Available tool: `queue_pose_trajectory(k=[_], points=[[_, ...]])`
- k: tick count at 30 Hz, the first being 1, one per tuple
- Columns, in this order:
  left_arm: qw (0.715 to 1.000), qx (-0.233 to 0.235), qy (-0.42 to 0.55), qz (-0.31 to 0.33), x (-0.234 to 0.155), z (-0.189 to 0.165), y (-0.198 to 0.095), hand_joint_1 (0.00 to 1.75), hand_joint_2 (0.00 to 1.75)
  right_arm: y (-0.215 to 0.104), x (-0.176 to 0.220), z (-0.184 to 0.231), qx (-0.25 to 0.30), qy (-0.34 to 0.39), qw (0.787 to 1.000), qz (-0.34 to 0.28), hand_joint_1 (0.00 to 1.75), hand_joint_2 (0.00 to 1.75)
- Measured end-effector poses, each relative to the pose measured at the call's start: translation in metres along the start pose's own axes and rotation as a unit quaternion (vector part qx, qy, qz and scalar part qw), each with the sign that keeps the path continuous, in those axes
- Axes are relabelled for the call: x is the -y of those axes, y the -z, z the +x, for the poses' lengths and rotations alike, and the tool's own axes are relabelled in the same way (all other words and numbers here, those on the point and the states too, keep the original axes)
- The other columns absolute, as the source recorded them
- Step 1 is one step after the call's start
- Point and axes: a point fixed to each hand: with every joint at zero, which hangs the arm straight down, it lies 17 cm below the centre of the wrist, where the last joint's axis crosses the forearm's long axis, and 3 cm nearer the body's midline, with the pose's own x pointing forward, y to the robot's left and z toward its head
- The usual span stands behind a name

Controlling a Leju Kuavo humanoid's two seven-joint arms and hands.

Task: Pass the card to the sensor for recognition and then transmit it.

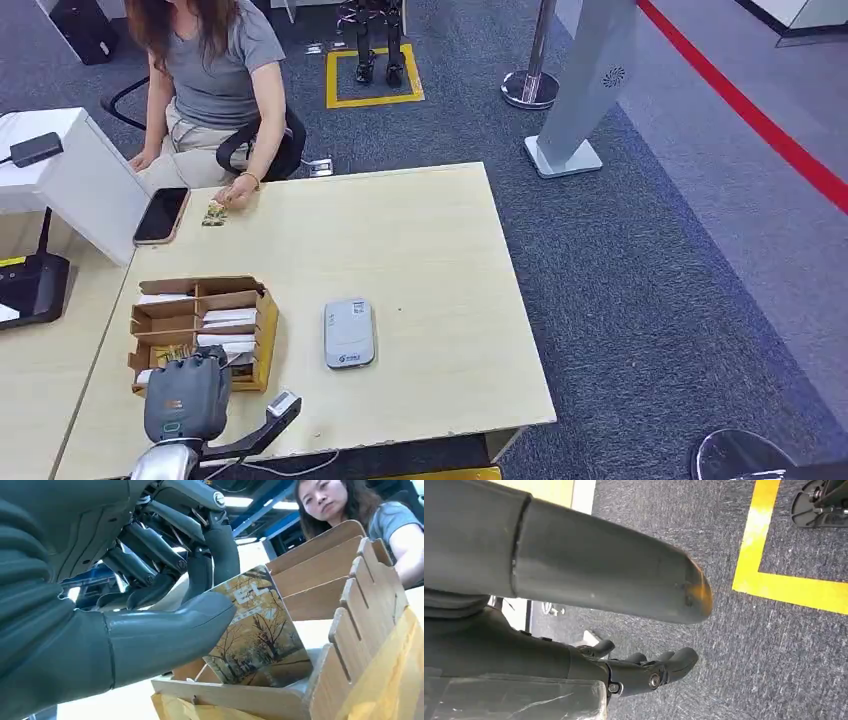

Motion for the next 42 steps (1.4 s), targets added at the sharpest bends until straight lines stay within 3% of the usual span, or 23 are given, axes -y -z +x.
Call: queue_pose_trajectory(k=[15,24,33,39,42], points=[[1.000,0.010,-0.013,0.021,-0.015,0.004,0.012,1.75,1.75,0.000,0.002,0.003,0.009,0.000,1.000,-0.003,0.00,0.00],[0.985,0.003,-0.042,0.165,-0.131,-0.002,0.055,1.75,1.75,0.000,0.003,0.006,0.013,0.001,1.000,-0.002,0.00,0.00],[0.948,0.056,-0.088,0.299,-0.248,0.018,0.052,1.75,1.75,0.000,0.004,0.009,0.019,0.001,1.000,-0.003,0.00,0.00],[0.954,0.019,-0.047,0.296,-0.273,-0.013,0.111,1.75,1.75,-0.003,0.011,0.028,0.027,-0.046,0.999,0.001,0.00,0.00],[0.962,0.001,-0.008,0.274,-0.260,-0.032,0.155,1.75,1.75,-0.005,0.018,0.040,0.030,-0.068,0.997,-0.004,0.00,0.00]])
